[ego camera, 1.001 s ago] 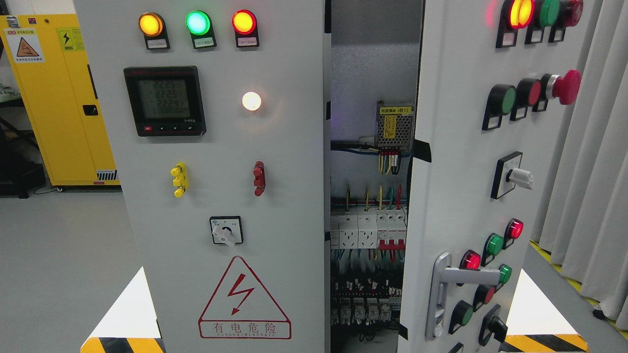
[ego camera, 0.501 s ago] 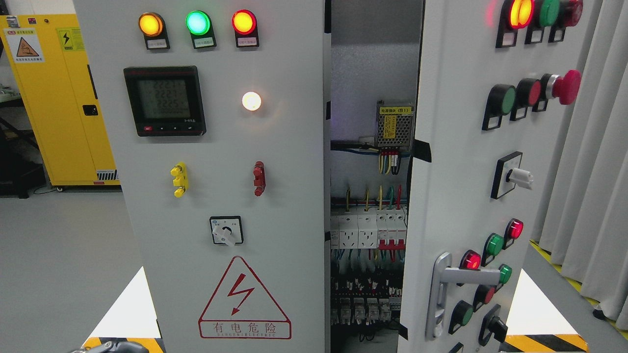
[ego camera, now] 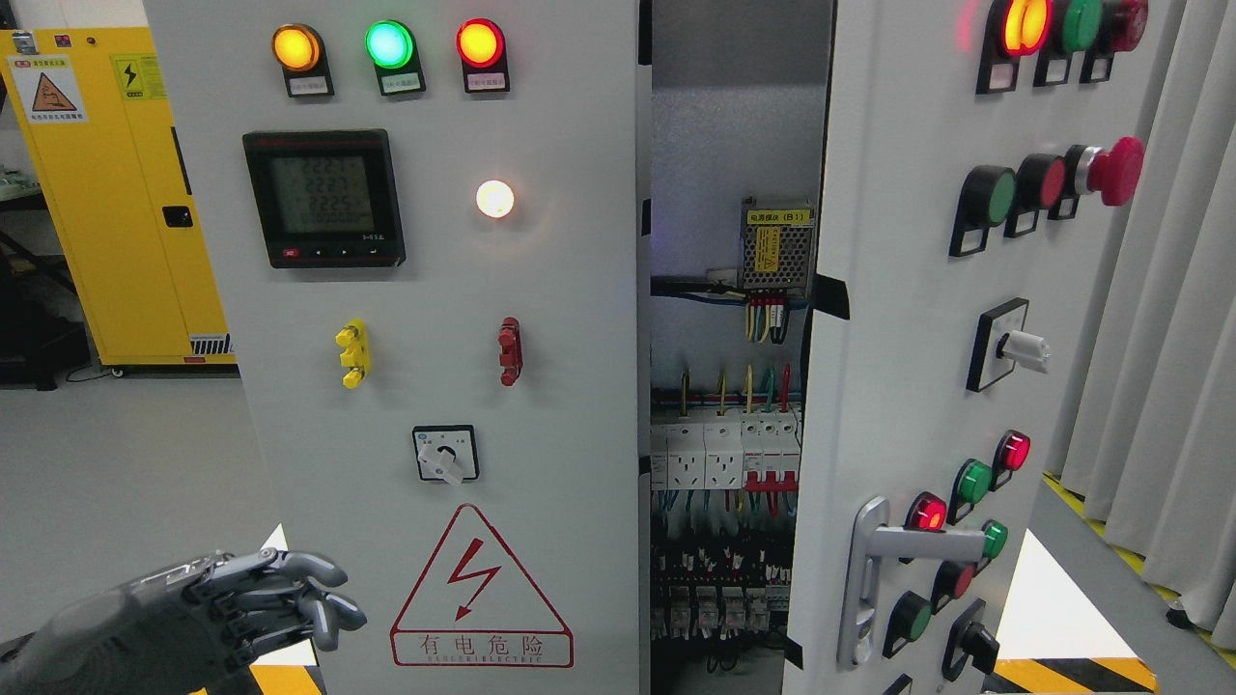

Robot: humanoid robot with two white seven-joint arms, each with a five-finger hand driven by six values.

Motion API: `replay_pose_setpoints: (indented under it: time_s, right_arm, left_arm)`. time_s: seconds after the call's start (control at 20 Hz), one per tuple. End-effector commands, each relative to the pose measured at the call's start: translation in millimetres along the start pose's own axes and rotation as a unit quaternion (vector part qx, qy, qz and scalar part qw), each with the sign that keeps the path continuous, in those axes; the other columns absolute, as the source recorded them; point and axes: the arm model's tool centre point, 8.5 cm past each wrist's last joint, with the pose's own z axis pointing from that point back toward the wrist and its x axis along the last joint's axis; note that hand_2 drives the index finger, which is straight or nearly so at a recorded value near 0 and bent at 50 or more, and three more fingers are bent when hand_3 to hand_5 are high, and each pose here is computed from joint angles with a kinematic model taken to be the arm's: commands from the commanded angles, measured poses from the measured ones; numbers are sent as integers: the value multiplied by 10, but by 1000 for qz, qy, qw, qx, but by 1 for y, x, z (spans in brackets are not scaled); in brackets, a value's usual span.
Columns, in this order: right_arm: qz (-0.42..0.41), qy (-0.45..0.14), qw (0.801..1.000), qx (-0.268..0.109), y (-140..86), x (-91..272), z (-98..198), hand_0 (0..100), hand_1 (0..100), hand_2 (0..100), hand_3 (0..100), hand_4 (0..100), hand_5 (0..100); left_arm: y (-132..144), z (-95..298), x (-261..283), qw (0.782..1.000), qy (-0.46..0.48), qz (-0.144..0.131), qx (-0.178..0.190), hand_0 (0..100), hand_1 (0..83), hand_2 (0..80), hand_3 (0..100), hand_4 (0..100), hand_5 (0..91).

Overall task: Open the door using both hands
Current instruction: 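Reach the left hand into the gap toward the button-panel door edge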

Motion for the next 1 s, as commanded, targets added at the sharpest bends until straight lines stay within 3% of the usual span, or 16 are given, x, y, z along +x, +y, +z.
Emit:
replay_pose_setpoints:
  time_s: [0.0, 0.4, 0.65, 0.95]
  right_arm:
    - [0, 0, 1000, -1, -2, -1, 0, 215, 109, 0, 0, 0, 0]
    - [-1, 1, 1000, -2, -2, -1, 0, 214, 110, 0, 0, 0, 0]
    - [-1, 1, 1000, -1, -1, -1, 0, 214, 110, 0, 0, 0, 0]
    - [-1, 1, 1000, -1, -1, -1, 0, 214, 110, 0, 0, 0, 0]
  left_arm:
    - [-1, -29, 0, 996, 53, 46, -46, 41, 238, 154, 383, 185, 0]
    - [17, -111, -5, 992, 53, 72, -87, 33, 213, 147, 373, 178, 0]
    - [24, -177, -15, 988, 55, 112, -88, 30, 211, 137, 365, 175, 0]
    - [20, -242, -9, 985, 47, 126, -111, 29, 192, 89, 226, 135, 0]
